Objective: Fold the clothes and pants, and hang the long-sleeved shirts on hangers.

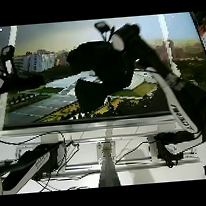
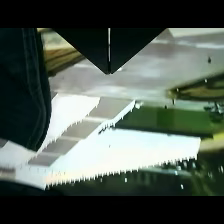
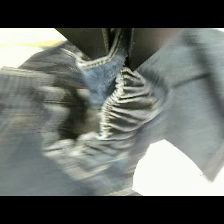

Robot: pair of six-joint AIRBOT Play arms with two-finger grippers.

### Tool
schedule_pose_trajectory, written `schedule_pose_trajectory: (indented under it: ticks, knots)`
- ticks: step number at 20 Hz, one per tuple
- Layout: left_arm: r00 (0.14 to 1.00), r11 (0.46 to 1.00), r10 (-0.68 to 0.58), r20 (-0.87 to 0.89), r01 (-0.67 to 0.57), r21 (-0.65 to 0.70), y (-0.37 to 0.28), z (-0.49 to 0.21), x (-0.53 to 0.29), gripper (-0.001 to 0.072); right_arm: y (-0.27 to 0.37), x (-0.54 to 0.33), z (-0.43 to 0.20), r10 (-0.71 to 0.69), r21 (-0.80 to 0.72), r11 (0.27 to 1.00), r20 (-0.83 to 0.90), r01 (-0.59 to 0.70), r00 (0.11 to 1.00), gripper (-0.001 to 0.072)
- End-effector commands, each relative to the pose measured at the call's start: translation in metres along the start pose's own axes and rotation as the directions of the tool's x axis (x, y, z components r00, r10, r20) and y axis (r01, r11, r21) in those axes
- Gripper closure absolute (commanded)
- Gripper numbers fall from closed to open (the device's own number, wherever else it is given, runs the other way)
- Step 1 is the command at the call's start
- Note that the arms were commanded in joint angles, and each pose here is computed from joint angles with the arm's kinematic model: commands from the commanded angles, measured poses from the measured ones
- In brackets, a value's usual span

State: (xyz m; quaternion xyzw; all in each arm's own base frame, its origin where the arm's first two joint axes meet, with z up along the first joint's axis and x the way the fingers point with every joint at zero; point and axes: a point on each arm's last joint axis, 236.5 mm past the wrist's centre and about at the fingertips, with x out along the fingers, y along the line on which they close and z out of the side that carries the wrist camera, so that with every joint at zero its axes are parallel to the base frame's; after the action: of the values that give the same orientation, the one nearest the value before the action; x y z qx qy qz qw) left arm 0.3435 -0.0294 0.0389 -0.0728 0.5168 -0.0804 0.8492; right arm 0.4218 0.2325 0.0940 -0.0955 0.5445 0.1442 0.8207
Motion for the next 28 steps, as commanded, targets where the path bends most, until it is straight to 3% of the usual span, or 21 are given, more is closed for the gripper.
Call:
schedule_pose_trajectory:
  ticks: [1, 4, 5, 6, 7, 8, 15, 16, 19, 21, 22, 28]
  knots:
    - [0.990, 0.999, -0.031, -0.138, 0.027, -0.036, 0.000, -0.042, 0.027, 0.0684, -0.114, -0.086, 0.006, -0.200, 0.050, 0.979, 0.106, 0.196, 0.974, 0.0650]
    - [0.935, 0.959, -0.272, -0.227, 0.244, -0.143, -0.048, -0.097, 0.055, 0.0684, -0.181, -0.130, -0.006, -0.273, 0.166, 0.954, 0.149, 0.248, 0.950, 0.0650]
    - [0.903, 0.918, -0.374, -0.211, 0.328, -0.223, -0.069, -0.108, 0.063, 0.0636, -0.198, -0.135, -0.011, -0.286, 0.209, 0.945, 0.148, 0.252, 0.947, 0.0650]
    - [0.878, 0.877, -0.445, -0.177, 0.387, -0.285, -0.083, -0.111, 0.069, 0.0349, -0.209, -0.136, -0.014, -0.285, 0.243, 0.938, 0.143, 0.246, 0.948, 0.0650]
    - [0.859, 0.841, -0.493, -0.137, 0.431, -0.328, -0.093, -0.111, 0.076, -0.0011, -0.214, -0.134, -0.017, -0.271, 0.264, 0.937, 0.138, 0.229, 0.953, 0.0650]
    - [0.844, 0.818, -0.523, -0.120, 0.457, -0.349, -0.100, -0.112, 0.082, 0.0028, -0.216, -0.131, -0.018, -0.250, 0.281, 0.938, 0.139, 0.204, 0.958, 0.0650]
    - [0.752, 0.819, -0.573, -0.326, 0.542, -0.189, -0.137, -0.165, 0.119, 0.0031, -0.212, -0.114, -0.018, -0.207, 0.288, 0.944, 0.138, 0.160, 0.969, 0.0650]
    - [0.745, 0.814, -0.579, -0.330, 0.550, -0.186, -0.142, -0.165, 0.122, 0.0072, -0.213, -0.113, -0.016, -0.209, 0.288, 0.944, 0.145, 0.160, 0.967, 0.0649]
    - [0.738, 0.805, -0.591, -0.326, 0.562, -0.187, -0.154, -0.158, 0.129, 0.0311, -0.214, -0.114, -0.013, -0.213, 0.288, 0.944, 0.161, 0.160, 0.964, 0.0650]
    - [0.738, 0.802, -0.595, -0.318, 0.571, -0.176, -0.157, -0.150, 0.129, 0.0589, -0.215, -0.115, -0.010, -0.217, 0.288, 0.944, 0.174, 0.161, 0.961, 0.0650]
    - [0.737, 0.798, -0.600, -0.311, 0.580, -0.164, -0.159, -0.143, 0.127, 0.0684, -0.215, -0.115, -0.009, -0.220, 0.288, 0.944, 0.179, 0.162, 0.959, 0.0650]
    - [0.738, 0.752, -0.657, -0.156, 0.655, -0.072, -0.171, -0.034, 0.095, 0.0686, -0.233, -0.122, 0.001, -0.273, 0.303, 0.932, 0.226, 0.199, 0.935, 0.0649]
